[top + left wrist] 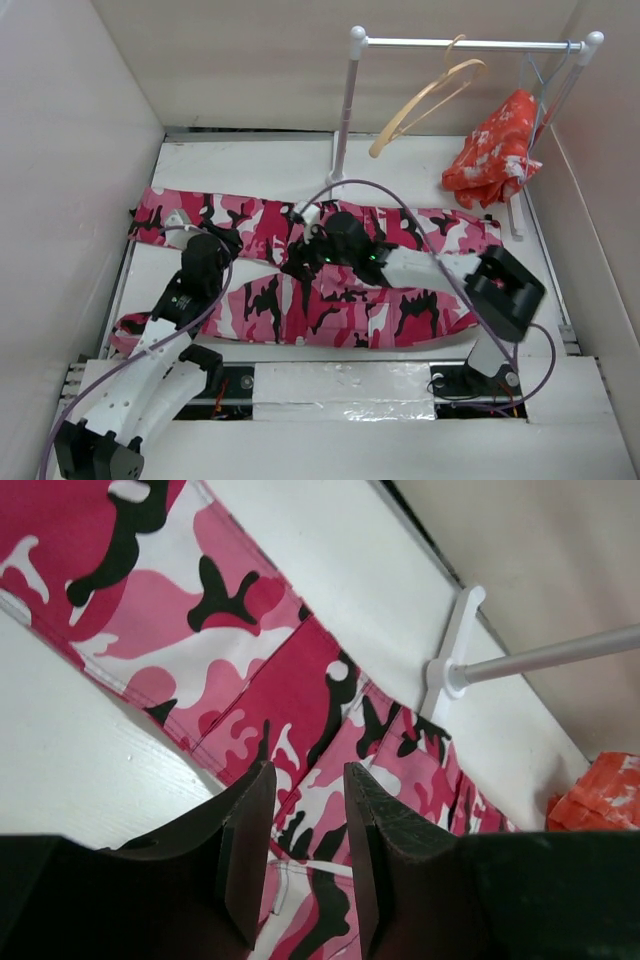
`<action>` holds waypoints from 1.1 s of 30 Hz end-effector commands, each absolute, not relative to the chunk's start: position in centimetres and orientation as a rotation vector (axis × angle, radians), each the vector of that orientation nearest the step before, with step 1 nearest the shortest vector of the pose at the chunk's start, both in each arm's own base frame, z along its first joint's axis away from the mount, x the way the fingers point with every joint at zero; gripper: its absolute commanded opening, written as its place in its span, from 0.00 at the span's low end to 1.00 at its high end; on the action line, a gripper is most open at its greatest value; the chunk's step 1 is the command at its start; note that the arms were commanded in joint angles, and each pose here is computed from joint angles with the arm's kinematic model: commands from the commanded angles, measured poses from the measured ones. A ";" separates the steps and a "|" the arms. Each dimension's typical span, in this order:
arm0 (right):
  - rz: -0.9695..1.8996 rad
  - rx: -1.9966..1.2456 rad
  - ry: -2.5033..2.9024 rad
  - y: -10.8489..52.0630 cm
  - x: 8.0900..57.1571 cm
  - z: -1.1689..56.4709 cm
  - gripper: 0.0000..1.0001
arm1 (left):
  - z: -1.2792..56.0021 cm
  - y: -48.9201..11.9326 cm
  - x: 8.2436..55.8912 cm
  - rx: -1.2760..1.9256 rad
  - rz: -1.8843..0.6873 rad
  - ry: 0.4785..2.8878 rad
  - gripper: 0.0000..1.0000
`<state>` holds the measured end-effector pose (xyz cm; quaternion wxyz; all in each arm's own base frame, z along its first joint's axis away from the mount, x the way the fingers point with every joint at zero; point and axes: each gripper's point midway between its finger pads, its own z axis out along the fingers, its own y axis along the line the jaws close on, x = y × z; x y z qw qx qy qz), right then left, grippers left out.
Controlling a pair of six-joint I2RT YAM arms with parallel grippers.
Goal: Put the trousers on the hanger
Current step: Flatten out the trousers at the center of the board, then fold the trousers at the center of the board.
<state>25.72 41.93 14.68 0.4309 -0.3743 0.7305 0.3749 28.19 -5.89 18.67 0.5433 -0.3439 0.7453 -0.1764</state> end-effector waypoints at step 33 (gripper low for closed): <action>0.848 -1.029 1.500 47.2 29.9 26.0 0.00 | 24.1 -6.4 27.8 -0.709 -0.511 1.661 0.36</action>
